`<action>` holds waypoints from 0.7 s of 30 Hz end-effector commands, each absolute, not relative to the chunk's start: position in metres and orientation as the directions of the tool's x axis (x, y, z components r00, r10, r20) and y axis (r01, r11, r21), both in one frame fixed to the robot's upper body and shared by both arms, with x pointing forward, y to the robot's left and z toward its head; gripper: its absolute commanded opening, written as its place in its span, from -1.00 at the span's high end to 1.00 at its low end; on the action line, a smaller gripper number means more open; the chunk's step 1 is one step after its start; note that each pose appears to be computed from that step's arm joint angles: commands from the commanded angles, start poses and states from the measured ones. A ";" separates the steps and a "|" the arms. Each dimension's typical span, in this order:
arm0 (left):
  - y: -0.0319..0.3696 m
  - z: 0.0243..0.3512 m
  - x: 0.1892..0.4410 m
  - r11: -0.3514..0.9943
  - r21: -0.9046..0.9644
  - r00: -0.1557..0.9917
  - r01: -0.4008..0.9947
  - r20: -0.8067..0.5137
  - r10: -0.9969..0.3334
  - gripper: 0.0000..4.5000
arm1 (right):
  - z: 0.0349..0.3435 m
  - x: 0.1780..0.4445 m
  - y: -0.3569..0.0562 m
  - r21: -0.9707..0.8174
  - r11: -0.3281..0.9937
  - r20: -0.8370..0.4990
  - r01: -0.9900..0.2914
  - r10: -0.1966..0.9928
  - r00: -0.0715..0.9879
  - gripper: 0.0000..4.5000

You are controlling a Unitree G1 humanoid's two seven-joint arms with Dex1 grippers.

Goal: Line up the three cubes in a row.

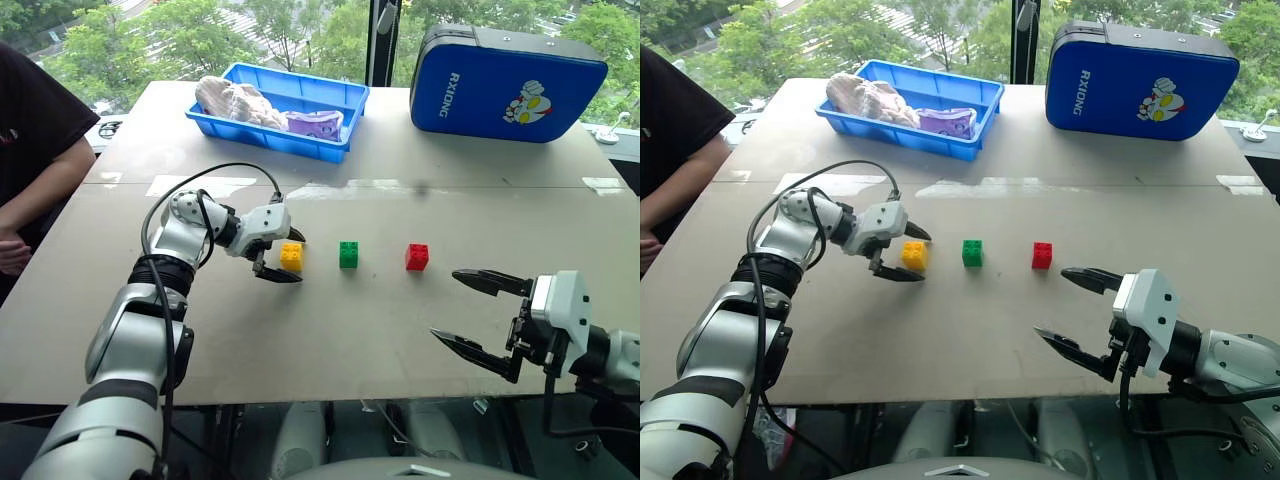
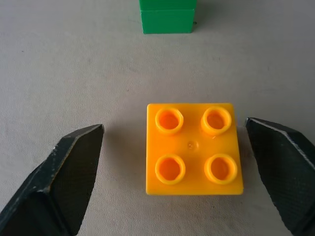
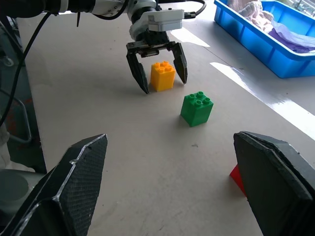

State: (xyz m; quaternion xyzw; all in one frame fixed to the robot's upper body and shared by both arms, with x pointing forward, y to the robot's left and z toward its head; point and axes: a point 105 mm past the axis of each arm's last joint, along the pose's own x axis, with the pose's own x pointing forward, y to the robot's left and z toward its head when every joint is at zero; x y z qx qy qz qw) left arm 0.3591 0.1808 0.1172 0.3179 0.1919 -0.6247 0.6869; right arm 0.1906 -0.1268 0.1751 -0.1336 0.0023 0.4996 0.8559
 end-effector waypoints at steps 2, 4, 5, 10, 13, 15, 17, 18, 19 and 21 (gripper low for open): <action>0.194 0.149 0.354 0.068 0.235 0.198 0.970 -0.592 -0.781 -0.99 | 0.184 0.192 -0.132 -0.259 0.474 -0.123 -0.842 0.848 0.516 -0.88; 0.202 0.155 0.347 0.127 0.230 0.239 0.965 -0.561 -0.793 -0.99 | 0.183 0.195 -0.136 -0.248 0.492 -0.126 -0.834 0.837 0.532 -0.88; 0.206 0.159 0.344 0.169 0.224 0.266 0.960 -0.537 -0.800 -0.99 | 0.182 0.197 -0.138 -0.243 0.506 -0.126 -0.828 0.830 0.544 -0.88; 0.225 0.174 0.301 0.465 0.109 0.471 0.879 -0.355 -0.807 -0.99 | 0.171 0.207 -0.164 -0.230 0.585 -0.198 -0.778 0.754 0.626 -0.88; 0.228 0.167 0.266 0.618 0.020 0.597 0.786 -0.284 -0.750 -0.99 | 0.165 0.208 -0.184 -0.208 0.617 -0.241 -0.759 0.719 0.652 -0.88; 0.227 0.160 0.250 0.678 -0.016 0.652 0.735 -0.262 -0.712 -0.99 | 0.156 0.206 -0.194 -0.191 0.614 -0.284 -0.766 0.712 0.642 -0.88; 0.230 0.149 0.232 0.738 -0.051 0.706 0.672 -0.257 -0.660 -0.99 | 0.147 0.204 -0.207 -0.171 0.628 -0.326 -0.760 0.691 0.645 -0.88; 0.233 0.144 0.224 0.770 -0.065 0.735 0.635 -0.258 -0.628 -0.99 | 0.142 0.204 -0.215 -0.168 0.636 -0.343 -0.753 0.678 0.650 -0.88; 0.235 0.138 0.217 0.790 -0.074 0.752 0.608 -0.265 -0.603 -0.99 | 0.138 0.205 -0.222 -0.167 0.646 -0.356 -0.745 0.665 0.657 -0.88; 0.238 0.130 0.205 0.816 -0.083 0.774 0.572 -0.273 -0.571 -0.99 | 0.133 0.205 -0.233 -0.162 0.661 -0.372 -0.733 0.647 0.666 -0.88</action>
